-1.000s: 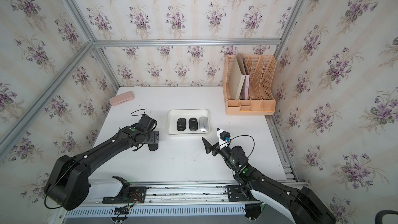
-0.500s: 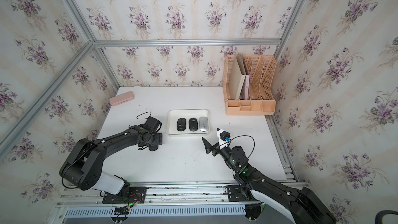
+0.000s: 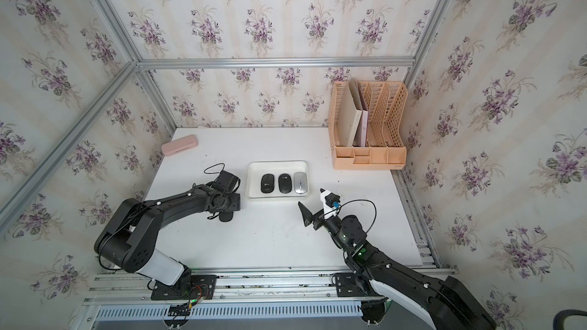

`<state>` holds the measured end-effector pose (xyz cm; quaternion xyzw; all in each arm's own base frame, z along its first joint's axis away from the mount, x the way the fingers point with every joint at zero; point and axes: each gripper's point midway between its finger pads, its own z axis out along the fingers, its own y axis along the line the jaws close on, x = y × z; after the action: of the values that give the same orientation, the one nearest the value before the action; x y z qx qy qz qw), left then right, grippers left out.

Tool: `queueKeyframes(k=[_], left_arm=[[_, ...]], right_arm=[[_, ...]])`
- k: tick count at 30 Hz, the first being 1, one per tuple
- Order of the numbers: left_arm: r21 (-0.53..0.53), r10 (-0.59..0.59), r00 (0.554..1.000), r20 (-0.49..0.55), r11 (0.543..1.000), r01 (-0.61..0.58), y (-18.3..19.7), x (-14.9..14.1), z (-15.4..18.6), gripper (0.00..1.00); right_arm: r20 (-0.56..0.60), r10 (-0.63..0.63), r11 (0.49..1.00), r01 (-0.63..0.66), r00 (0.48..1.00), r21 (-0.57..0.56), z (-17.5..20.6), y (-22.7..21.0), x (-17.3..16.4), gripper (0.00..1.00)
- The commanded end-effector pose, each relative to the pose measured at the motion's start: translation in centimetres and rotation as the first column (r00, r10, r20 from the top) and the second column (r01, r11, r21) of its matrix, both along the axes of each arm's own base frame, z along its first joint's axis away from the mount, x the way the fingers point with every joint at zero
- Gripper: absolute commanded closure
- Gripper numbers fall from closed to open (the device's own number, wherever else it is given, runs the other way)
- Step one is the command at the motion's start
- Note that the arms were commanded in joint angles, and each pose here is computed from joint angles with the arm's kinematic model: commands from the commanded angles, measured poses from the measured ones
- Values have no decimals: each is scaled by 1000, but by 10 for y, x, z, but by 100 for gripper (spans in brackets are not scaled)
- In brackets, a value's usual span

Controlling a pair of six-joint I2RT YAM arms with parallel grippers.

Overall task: Put the mouse in the storage box
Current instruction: Pick up the mouse from the center of the board.

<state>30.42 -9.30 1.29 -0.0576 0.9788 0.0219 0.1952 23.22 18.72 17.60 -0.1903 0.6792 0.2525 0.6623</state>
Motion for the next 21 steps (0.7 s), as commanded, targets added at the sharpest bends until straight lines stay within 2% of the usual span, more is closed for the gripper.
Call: queueKeyframes(k=[1, 12, 21], left_arm=[[18, -16, 999, -46, 1000, 17, 3, -9, -7, 31], [43, -20, 998, -57, 999, 23, 11, -21, -1, 39], [42, -38, 998, -51, 998, 41, 9, -20, 11, 39]], right_arm=[[13, -8, 1000, 7, 1000, 15, 5, -1, 1, 0], [10, -16, 1000, 16, 1000, 14, 4, -2, 2, 0], [7, -18, 1000, 18, 1000, 14, 4, -2, 3, 0]])
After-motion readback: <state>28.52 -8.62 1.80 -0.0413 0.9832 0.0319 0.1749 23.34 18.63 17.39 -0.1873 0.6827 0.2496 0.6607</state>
